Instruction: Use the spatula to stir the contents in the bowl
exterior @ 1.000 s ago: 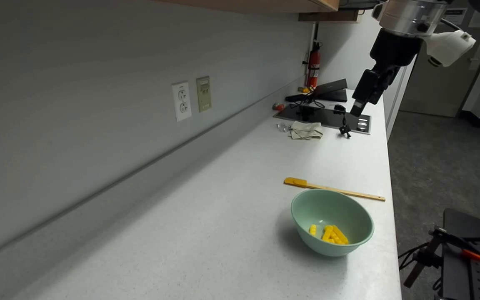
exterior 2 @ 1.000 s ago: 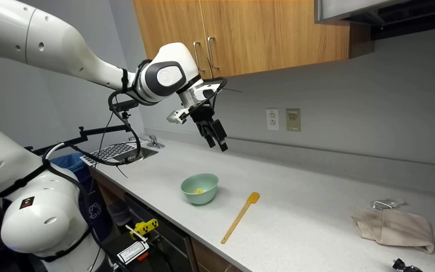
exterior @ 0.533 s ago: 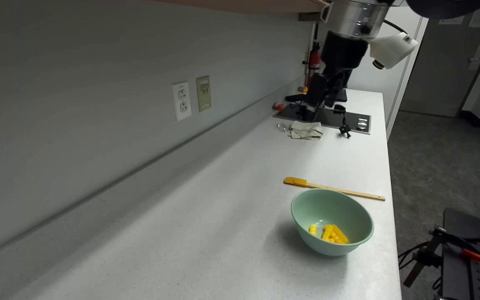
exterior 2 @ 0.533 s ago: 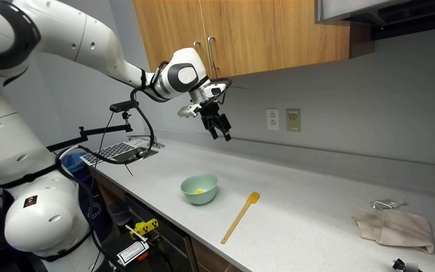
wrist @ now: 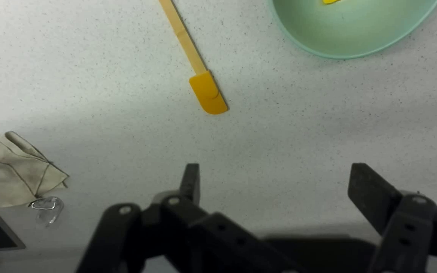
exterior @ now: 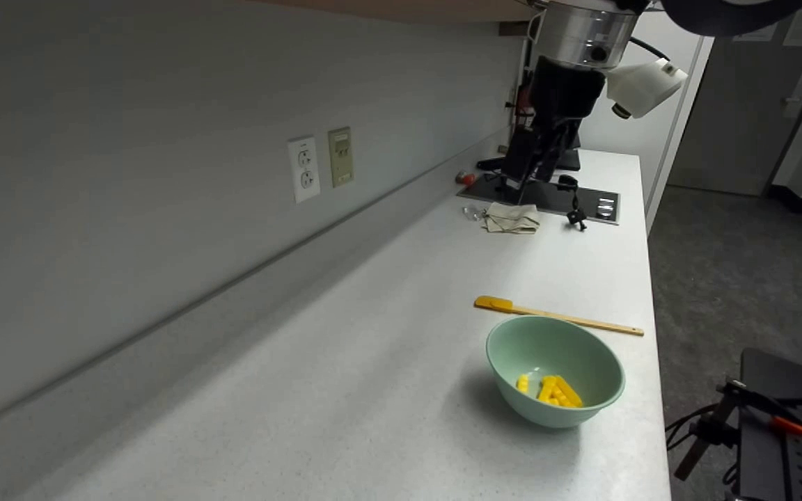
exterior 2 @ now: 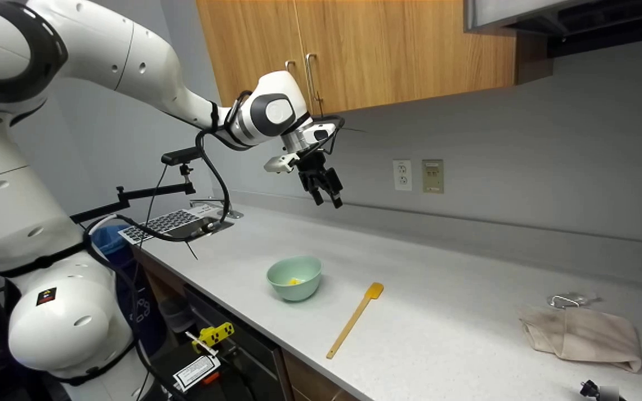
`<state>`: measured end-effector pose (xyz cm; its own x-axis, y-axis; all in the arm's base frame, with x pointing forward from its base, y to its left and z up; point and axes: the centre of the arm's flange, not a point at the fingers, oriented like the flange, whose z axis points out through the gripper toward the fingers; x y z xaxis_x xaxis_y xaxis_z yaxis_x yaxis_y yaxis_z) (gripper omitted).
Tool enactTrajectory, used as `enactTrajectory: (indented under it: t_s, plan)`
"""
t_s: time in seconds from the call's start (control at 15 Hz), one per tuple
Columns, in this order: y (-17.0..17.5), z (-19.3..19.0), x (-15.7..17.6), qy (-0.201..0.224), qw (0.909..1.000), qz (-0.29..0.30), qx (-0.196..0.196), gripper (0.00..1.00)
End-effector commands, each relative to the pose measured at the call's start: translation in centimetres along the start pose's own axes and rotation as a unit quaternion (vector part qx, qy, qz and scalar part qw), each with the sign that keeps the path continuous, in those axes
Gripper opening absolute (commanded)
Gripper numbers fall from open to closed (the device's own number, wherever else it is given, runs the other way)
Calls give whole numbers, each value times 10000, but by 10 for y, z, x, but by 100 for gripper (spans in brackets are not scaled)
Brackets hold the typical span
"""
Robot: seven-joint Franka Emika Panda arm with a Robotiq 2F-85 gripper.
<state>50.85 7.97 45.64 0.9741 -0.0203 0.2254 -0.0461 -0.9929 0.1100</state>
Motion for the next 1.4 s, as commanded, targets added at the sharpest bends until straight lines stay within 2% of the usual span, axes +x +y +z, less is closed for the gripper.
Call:
enactTrajectory:
  t_s: [0.0,0.8,1.33]
  plan:
    - [1,0,0,-1,10000,5,-1,100]
    - [3,4,-7,-21,10000,1,-45,100]
    - [18,30,-66,-526,9985,-4,-157,100]
